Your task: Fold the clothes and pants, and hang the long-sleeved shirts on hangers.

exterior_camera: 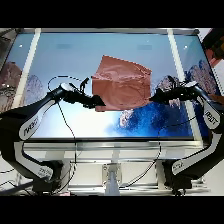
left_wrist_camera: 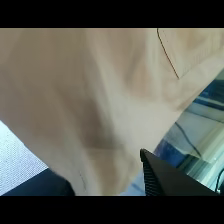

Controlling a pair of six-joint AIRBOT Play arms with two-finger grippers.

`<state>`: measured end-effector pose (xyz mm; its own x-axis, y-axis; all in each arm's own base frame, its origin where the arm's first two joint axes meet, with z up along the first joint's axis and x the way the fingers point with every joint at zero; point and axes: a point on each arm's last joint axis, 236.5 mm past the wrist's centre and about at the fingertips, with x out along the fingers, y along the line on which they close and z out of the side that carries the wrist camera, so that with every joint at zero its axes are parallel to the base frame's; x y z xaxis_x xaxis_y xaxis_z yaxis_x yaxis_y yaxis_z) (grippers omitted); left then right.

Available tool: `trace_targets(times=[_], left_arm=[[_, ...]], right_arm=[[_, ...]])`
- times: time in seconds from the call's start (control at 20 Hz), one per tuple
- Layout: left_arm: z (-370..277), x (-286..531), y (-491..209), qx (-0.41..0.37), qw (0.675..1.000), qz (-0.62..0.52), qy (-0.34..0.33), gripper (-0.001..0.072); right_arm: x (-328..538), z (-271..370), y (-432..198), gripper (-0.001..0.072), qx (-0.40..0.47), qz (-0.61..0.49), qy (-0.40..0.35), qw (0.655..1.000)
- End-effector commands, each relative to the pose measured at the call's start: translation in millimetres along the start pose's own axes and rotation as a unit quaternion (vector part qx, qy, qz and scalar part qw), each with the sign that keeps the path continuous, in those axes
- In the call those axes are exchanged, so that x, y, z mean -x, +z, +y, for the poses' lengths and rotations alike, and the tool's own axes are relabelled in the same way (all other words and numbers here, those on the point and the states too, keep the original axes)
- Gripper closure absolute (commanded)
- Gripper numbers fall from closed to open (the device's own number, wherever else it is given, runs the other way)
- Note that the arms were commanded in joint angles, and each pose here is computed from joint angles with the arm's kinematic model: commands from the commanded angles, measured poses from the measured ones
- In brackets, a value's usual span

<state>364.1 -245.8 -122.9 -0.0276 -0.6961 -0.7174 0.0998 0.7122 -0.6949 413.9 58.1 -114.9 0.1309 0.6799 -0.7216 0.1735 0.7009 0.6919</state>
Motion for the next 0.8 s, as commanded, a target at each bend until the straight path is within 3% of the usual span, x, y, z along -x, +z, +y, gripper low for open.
trace_targets(times=[0.0, 0.15, 0.25, 0.45, 0.75], left_arm=[[8.1, -0.8, -3.2, -0.014, 1.0, 0.006, 0.019, 0.0253], [6.3, 9.2, -7.3, -0.009, 1.0, 0.017, 0.008, 0.0258], [6.2, 21.1, -4.3, -0.012, 1.0, 0.01, 0.004, 0.0536], [-2.0, 52.7, 4.5, -0.038, 0.999, -0.014, -0.004, 0.0693], [-49.7, 112.9, 19.9, -0.103, 0.991, -0.088, -0.004, 0.0694]], right_arm=[[1.0, 9.0, -16.3, 0.0689, 0.024, 0.034, 0.018, 0.999], [5.4, 17.4, -26.7, 0.0688, 0.045, 0.054, 0.031, 0.997], [10.7, 22.9, -27.2, 0.0688, 0.06, 0.051, 0.032, 0.996], [27.1, 37.8, -22.7, 0.0688, 0.09, 0.029, 0.029, 0.995], [70.0, 83.3, -25.2, 0.0689, 0.151, -0.013, 0.029, 0.988]])
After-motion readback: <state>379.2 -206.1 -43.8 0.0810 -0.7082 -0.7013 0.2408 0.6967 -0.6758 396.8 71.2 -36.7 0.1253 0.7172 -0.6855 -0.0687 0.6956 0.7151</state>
